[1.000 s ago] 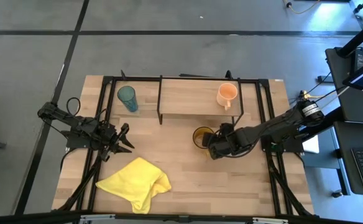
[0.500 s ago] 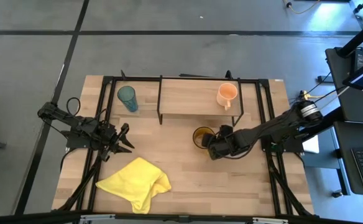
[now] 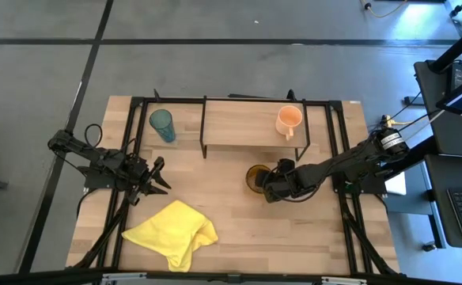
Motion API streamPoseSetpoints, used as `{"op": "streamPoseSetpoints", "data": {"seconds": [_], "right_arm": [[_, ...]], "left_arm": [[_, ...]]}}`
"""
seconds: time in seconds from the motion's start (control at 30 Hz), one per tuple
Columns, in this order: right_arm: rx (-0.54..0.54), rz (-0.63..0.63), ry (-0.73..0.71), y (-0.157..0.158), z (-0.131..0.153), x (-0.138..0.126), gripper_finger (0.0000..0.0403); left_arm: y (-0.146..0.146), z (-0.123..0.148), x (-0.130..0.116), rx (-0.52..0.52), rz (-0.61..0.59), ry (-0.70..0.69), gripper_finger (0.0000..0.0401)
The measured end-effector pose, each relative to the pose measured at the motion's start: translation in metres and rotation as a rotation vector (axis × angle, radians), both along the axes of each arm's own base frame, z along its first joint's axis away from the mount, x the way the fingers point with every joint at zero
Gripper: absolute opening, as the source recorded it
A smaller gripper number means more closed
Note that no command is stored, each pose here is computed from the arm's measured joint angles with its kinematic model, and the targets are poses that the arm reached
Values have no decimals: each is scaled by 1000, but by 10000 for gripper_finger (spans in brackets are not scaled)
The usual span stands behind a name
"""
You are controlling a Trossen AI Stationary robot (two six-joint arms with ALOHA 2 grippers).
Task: Stack small to large cups/mugs on shelf
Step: Put the orange mug on the shelf
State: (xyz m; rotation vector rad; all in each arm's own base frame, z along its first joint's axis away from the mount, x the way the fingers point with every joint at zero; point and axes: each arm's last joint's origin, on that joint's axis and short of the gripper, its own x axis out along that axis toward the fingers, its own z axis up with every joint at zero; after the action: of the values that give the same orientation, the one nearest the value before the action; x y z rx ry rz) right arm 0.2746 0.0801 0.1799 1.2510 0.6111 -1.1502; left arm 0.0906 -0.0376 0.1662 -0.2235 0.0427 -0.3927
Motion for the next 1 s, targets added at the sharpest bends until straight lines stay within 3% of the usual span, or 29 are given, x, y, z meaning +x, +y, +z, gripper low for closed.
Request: {"op": "streamPoseSetpoints", "data": {"seconds": [0.07, 0.43, 0.53, 0.7, 0.87, 1.0], "right_arm": [[-5, 6, -6, 0, 0, 1, 27], [-3, 46, -74, 0, 10, 13, 27], [-23, 103, -102, 1, 30, 24, 26], [-58, 186, -27, 0, 71, 29, 26], [-80, 234, 44, -2, 121, 25, 27], [-130, 224, 22, -8, 160, 22, 28]], "left_arm": [[0, 0, 0, 0, 0, 0, 87], [0, 0, 0, 0, 0, 0, 87], [0, 0, 0, 0, 0, 0, 87], [0, 0, 0, 0, 0, 0, 87], [0, 0, 0, 0, 0, 0, 87], [0, 0, 0, 0, 0, 0, 87]]}}
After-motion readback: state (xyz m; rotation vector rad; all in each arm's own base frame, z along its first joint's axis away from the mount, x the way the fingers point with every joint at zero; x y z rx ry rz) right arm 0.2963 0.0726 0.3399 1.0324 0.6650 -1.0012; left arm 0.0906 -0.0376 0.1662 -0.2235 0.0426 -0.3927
